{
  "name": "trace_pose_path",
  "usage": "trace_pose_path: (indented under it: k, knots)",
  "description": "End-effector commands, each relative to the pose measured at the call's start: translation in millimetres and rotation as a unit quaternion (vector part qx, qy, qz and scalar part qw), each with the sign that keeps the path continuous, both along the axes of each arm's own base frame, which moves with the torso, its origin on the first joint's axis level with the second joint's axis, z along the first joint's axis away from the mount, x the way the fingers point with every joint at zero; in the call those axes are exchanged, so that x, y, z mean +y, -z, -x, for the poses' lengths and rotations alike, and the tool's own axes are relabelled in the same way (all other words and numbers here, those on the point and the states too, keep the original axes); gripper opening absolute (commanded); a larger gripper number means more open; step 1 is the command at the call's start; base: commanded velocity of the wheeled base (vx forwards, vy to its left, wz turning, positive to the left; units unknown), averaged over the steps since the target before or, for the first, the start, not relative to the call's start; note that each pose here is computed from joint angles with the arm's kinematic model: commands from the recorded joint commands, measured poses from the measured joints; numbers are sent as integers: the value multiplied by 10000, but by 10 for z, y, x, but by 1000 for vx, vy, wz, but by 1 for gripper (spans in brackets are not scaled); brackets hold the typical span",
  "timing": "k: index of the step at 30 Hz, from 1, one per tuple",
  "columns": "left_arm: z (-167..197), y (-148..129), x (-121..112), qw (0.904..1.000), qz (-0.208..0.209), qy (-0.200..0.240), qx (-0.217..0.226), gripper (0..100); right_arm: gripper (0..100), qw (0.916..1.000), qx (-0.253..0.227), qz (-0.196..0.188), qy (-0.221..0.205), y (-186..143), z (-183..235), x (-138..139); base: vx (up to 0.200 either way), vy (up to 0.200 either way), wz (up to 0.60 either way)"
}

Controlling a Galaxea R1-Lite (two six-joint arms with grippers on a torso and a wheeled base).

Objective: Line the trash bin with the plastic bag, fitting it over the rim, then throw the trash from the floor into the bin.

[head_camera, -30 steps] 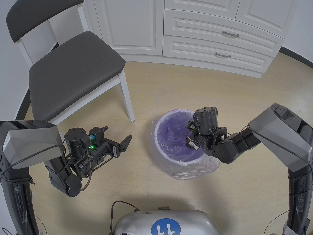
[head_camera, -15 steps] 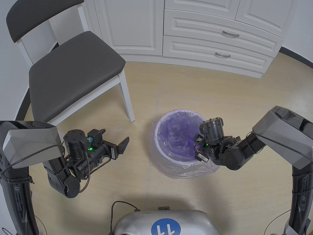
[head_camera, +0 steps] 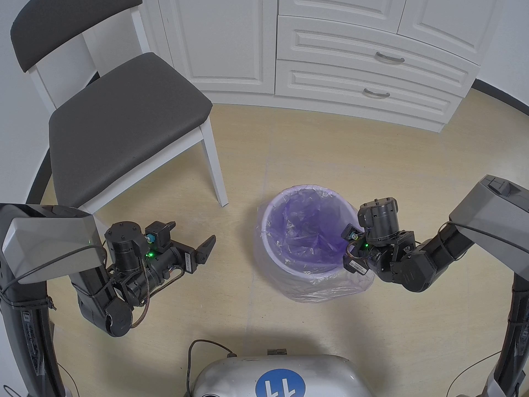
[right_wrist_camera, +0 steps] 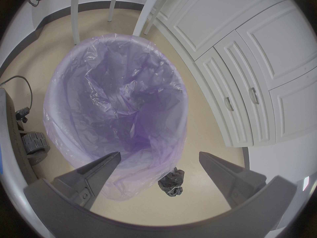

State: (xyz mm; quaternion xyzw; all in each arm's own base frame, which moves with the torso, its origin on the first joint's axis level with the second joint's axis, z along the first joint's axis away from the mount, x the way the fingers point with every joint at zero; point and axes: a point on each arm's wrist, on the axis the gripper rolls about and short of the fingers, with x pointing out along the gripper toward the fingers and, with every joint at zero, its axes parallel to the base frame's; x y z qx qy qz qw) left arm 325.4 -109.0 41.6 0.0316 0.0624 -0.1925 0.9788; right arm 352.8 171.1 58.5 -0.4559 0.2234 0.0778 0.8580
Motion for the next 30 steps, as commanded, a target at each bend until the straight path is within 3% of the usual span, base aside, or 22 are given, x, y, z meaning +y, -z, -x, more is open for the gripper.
trace_pose_path:
  k: [1,8,14,17,25,30]
  knots:
    - [4,-8,1,10000,1,0,-8,100,100,10000,-39,-21,9,-46,20,-17,0,0,0]
    - [20,15,-5,10000,-16,15,42,100,100,9997,231,91,58,143,135,-127,0,0,0]
    - [16,26,-17,10000,-18,31,50,100,100,9999,-104,-111,38,207,126,-121,0,0,0]
    - [22,25,-15,10000,-21,31,57,100,100,9985,-476,-264,-13,143,79,-77,0,0,0]
    - [29,-4,-13,10000,-9,31,21,100,100,9962,-799,-352,-54,-80,101,-82,0,0,0]
    - [27,12,-14,10000,-16,31,42,100,100,9882,-1174,-976,89,-396,219,-171,0,0,0]
